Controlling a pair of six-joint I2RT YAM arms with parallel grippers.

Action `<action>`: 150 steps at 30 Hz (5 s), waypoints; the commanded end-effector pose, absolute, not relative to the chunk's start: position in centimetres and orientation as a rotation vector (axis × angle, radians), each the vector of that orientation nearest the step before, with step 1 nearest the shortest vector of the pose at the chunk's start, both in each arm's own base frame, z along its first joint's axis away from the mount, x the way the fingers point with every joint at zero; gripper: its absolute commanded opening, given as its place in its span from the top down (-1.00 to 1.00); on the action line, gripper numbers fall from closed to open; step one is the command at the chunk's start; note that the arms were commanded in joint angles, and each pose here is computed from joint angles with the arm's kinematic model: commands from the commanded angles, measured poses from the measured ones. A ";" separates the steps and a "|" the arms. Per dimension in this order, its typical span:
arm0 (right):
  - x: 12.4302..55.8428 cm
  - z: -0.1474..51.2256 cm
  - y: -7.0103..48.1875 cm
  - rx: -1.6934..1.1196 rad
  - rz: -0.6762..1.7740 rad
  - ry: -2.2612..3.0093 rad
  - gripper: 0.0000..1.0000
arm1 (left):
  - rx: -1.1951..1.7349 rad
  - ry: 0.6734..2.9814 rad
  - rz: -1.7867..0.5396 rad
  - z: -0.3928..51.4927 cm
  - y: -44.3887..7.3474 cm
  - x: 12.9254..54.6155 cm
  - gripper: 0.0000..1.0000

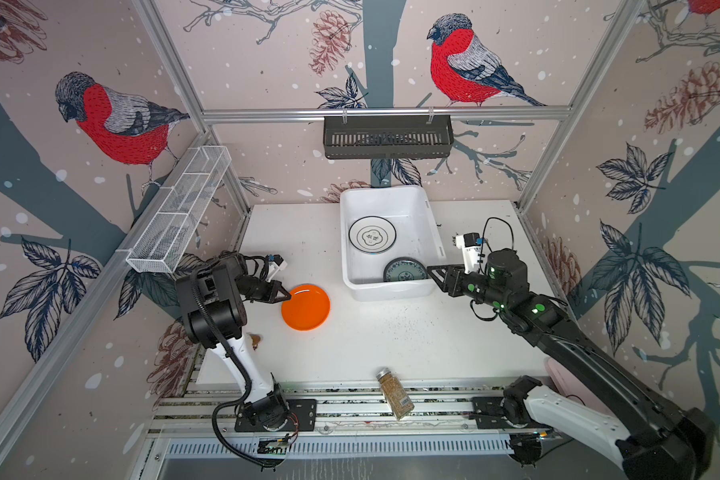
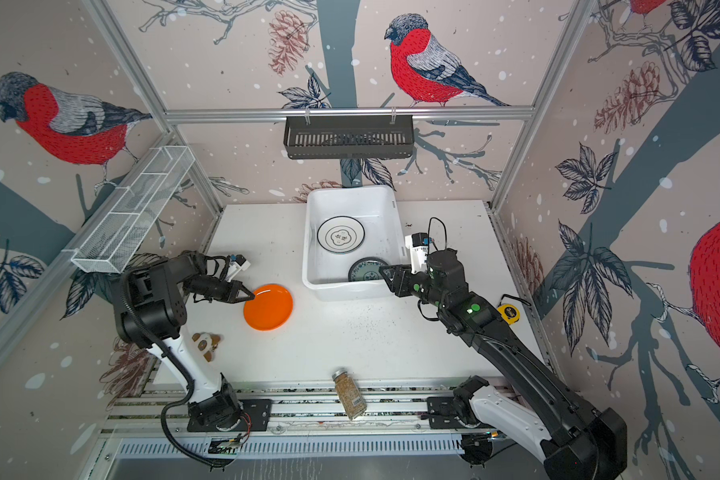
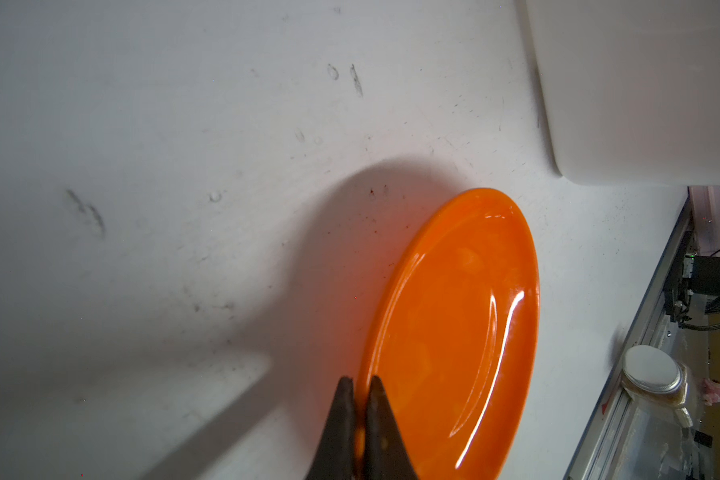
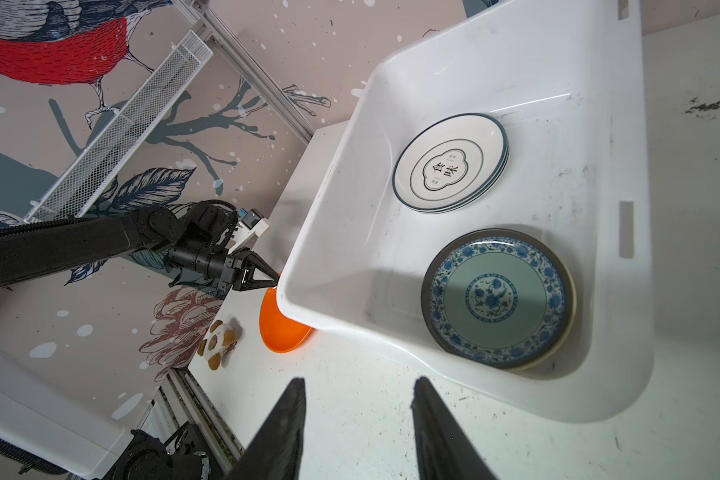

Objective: Place the plates into the plastic bin on the countertop
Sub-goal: 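Close left gripper on the orange plate rim and tilt it up, then lift the orange plate with left gripper and carry it over the bin, then lower the orange plate onto the patterned plate stack in the bin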

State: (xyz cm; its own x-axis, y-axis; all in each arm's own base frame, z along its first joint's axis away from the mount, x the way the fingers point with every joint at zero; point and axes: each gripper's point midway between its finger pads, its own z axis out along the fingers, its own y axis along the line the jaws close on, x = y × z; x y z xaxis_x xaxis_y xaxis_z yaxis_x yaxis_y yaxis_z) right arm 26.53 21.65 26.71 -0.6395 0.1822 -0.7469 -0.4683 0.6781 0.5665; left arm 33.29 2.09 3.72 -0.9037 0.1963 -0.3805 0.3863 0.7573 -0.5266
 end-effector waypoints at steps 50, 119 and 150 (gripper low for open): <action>25.7 27.9 21.8 -0.311 1.015 2.031 0.12 | 0.565 2.198 -0.457 32.8 -8.3 44.9 1.00; 39.2 28.6 10.1 0.330 0.893 2.310 0.17 | 1.134 2.290 -0.914 12.8 -34.0 45.8 1.00; 38.7 27.7 10.1 0.372 0.923 2.308 0.18 | 1.179 2.371 -0.932 7.9 -34.6 44.8 0.83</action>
State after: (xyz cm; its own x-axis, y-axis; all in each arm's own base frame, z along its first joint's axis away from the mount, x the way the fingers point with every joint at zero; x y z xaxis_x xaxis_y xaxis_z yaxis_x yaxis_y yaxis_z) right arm 38.40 10.03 27.14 -0.7824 0.4605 -0.4193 0.0540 0.7209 0.6910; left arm 45.57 -34.39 8.30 -0.6100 0.5650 -0.5556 0.7915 0.4674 -0.3937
